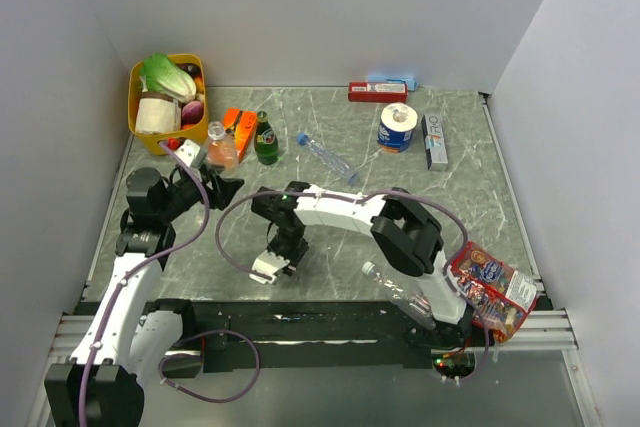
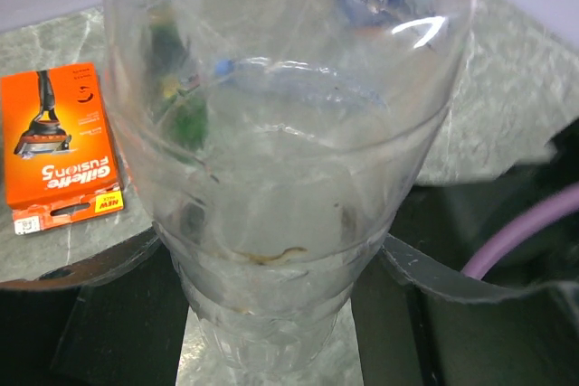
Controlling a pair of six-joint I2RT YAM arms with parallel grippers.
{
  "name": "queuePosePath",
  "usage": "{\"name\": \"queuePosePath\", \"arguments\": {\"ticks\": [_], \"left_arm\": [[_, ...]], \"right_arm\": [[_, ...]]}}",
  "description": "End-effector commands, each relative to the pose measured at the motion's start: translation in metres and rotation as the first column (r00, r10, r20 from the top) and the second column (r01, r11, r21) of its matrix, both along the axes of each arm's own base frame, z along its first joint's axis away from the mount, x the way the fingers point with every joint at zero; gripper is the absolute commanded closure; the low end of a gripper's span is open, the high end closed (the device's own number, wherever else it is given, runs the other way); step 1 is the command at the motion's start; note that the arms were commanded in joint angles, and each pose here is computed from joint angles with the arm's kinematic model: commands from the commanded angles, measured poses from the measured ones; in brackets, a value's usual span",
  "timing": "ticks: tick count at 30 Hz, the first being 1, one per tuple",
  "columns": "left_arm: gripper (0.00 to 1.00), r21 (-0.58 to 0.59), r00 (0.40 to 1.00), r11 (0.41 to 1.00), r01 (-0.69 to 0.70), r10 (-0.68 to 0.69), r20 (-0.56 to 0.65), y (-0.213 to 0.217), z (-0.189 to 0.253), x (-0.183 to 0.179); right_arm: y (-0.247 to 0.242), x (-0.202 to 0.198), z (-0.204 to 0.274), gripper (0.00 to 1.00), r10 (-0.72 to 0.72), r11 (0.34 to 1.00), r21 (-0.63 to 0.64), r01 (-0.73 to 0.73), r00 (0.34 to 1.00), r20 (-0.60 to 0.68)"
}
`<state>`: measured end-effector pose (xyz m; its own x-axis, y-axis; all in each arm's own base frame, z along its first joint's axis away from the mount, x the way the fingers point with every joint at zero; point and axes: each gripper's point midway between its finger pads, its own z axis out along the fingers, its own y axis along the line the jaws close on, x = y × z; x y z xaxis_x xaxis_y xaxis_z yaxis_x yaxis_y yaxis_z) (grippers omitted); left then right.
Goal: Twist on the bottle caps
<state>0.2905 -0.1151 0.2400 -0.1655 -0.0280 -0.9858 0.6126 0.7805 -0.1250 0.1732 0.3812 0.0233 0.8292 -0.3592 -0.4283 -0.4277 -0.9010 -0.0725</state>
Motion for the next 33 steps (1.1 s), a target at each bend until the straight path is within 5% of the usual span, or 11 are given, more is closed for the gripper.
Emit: {"name": "queuePosePath", "arguments": {"ticks": [1, 10, 17, 21, 33], "left_arm": [[0.99, 0.077, 0.992, 0.992, 0.103, -0.108, 0.063, -0.008, 0.005, 0.000], [0.99, 0.236, 0.939, 0.916, 0.324, -0.341, 0.033, -0.026, -0.021, 0.012], [0.99, 0.424, 0.746, 0.672, 0.607, -0.666, -0.014, -0.096, -0.066, -0.018], [0.99, 0.480, 0.664, 0.564, 0.673, -0.745, -0.055, -0.114, -0.096, -0.043], [0.99, 0.466, 0.638, 0.566, 0.680, -0.770, 0.007, -0.133, -0.078, -0.072]], "right_arm": [[0.004, 0.022, 0.062, 0.69, -0.159, 0.979, 0.126, 0.158, 0.987, 0.003], [-0.087, 0.043, 0.180, 0.73, -0.500, 0.845, 0.208, 0.493, 0.866, -0.021], [-0.127, 0.062, 0.296, 0.75, -0.639, 0.707, 0.425, 0.565, 0.769, 0.039], [-0.125, 0.050, 0.325, 0.75, -0.685, 0.638, 0.432, 0.637, 0.726, -0.059], [-0.096, -0.015, 0.294, 0.74, -0.500, 0.788, 0.394, 0.473, 0.865, -0.040]]}}
